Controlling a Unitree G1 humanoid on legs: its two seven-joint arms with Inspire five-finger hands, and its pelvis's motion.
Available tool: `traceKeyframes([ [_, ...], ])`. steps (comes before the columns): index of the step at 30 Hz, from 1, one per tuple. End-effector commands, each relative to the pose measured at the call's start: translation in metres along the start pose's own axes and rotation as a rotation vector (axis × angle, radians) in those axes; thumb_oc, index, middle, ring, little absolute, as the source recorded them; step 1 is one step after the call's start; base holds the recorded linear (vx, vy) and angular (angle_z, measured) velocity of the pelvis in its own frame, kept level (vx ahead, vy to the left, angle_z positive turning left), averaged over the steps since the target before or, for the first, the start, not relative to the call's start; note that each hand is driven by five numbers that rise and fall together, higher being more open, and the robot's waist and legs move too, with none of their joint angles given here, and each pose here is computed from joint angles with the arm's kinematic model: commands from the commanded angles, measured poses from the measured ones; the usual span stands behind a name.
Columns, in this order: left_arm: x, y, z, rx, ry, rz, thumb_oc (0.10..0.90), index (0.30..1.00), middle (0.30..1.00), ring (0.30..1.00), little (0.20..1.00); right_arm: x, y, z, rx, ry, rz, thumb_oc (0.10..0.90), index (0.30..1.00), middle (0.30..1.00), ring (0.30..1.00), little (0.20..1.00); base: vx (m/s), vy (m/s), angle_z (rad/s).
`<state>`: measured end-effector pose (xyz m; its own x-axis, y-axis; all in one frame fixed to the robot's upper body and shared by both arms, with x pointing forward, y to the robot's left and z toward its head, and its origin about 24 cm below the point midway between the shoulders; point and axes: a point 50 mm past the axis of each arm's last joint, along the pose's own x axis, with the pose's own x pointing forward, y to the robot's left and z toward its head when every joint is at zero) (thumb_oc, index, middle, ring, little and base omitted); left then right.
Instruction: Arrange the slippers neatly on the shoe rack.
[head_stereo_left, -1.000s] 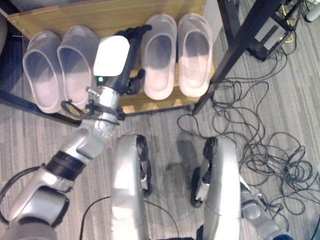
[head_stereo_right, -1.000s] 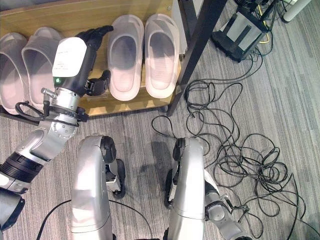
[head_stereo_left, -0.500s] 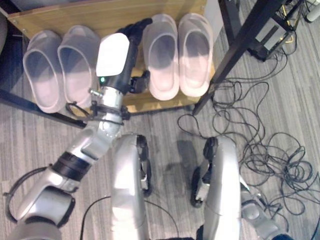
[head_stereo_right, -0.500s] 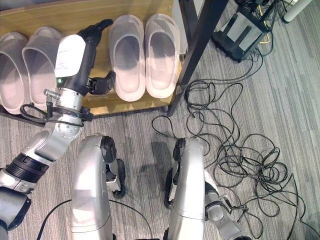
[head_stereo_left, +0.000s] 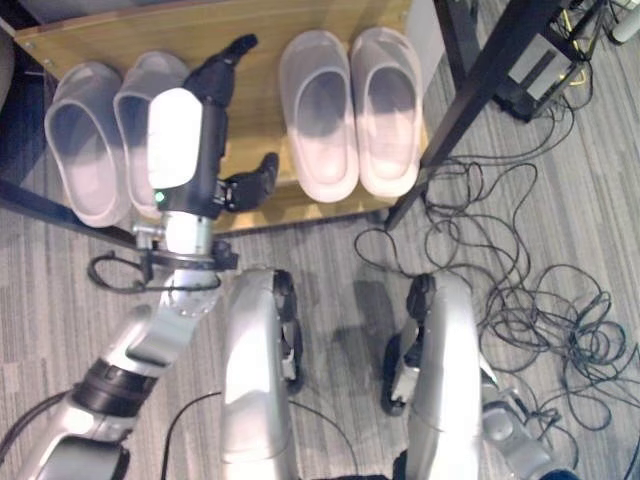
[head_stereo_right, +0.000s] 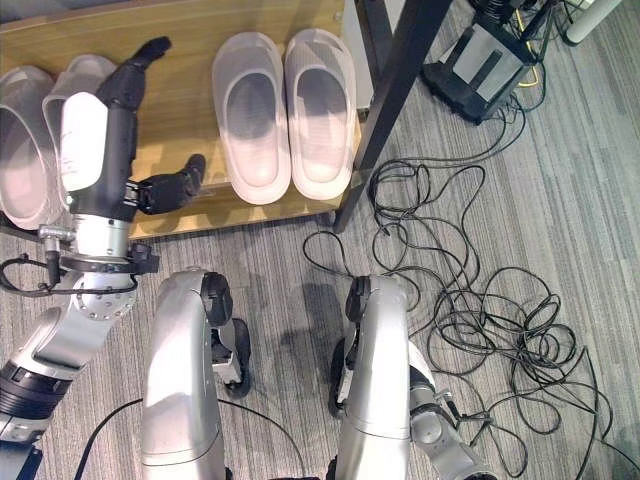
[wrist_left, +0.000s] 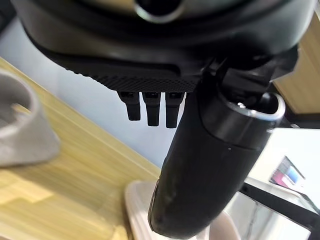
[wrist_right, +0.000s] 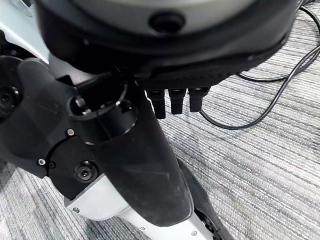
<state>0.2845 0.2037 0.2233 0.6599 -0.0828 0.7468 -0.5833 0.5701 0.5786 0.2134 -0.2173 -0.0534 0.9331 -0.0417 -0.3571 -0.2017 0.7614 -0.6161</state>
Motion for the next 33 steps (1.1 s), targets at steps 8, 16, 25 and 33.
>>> traceKeyframes([
  [8, -0.004, 0.074, 0.039, 0.005, -0.291, 0.364, 0.8, 0.9, 0.9, 0.9, 0.9, 0.001, -0.03, 0.032, -0.03, -0.193, -0.136, 0.8, 0.9, 0.9, 0.9, 0.9, 0.03, -0.004, -0.05],
  [16, -0.041, 0.071, 0.046, -0.086, -0.316, 0.351, 0.8, 0.9, 0.9, 0.9, 0.9, 0.004, -0.033, 0.036, -0.012, -0.219, -0.182, 0.8, 0.9, 0.9, 0.9, 0.9, 0.0, -0.013, -0.03],
  [25, -0.045, 0.063, 0.05, -0.254, -0.298, 0.375, 0.8, 0.9, 0.9, 0.9, 0.9, 0.032, -0.036, 0.046, 0.004, -0.179, -0.252, 0.8, 0.9, 0.9, 0.9, 0.9, -0.06, -0.013, 0.08],
  [33, -0.079, 0.037, 0.039, -0.322, -0.148, 0.309, 0.8, 0.9, 0.9, 0.9, 0.9, 0.021, -0.025, 0.0, 0.15, 0.03, -0.363, 0.8, 0.9, 0.9, 0.9, 0.9, -0.02, 0.084, 0.2],
])
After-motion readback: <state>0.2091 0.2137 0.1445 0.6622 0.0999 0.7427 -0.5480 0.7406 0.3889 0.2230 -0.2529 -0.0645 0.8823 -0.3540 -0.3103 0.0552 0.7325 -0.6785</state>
